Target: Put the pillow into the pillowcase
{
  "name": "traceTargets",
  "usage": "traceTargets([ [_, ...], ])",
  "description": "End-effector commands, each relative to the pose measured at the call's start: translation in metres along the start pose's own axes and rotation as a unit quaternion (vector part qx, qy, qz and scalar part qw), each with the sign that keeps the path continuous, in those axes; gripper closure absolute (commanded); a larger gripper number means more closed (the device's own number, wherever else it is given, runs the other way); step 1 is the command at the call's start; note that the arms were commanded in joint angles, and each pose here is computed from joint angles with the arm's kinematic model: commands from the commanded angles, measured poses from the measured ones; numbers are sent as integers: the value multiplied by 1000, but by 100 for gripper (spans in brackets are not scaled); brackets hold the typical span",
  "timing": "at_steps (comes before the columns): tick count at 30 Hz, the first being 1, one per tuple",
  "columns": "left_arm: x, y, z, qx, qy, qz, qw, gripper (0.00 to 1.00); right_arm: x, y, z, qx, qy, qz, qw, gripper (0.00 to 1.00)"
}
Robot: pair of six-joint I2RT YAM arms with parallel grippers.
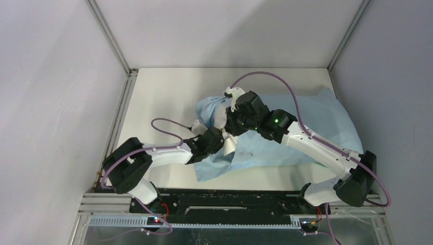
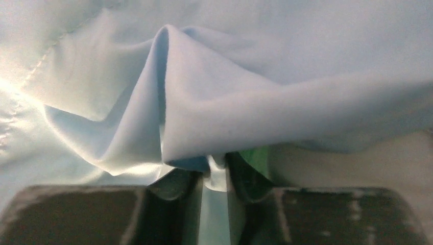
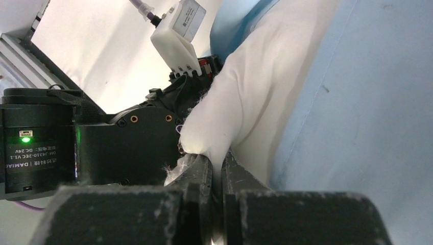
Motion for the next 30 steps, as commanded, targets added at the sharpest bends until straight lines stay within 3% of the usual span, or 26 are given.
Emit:
traceTargets([
  [1, -16, 17, -1, -51, -17, 7, 999, 89, 9, 19, -2, -46, 16, 10, 999, 100],
  [2, -11, 20, -6, -57, -10, 16, 998, 99, 7, 20, 0, -48, 5, 9, 999, 100],
  [3, -8, 24, -15, -62, -10, 27, 998, 100, 3, 20, 3, -52, -12, 9, 999, 100],
  [7, 14, 31, -55, -65, -50, 55, 995, 100, -7, 17, 30, -53, -80, -8, 995, 100],
  [15, 30, 57, -141, -47, -187, 99, 976, 100, -34, -29, 123, 17, -215, -23, 976, 100],
  [20, 23, 62, -162, -41, -245, 107, 963, 100, -23, -41, 145, 37, -204, -34, 978, 100],
  [24, 16, 62, -159, -43, -241, 114, 963, 100, -4, -29, 129, 34, -124, -22, 991, 98],
  [27, 13, 60, -152, -40, -234, 103, 966, 100, 16, 2, 90, -12, -44, -13, 999, 62],
  [30, 16, 61, -146, -40, -218, 98, 970, 100, 33, 30, 44, -60, 3, -13, 998, 41],
])
Point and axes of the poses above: each gripper's point midway between its finger pads, its own z axis out along the fingers, its own x axis along the line the jaws close on, y = z × x, the point moved 8 cm from there along -z, back along the fingers, and after that the axes turned 2 degrees about -z, right-handed, at the moved point
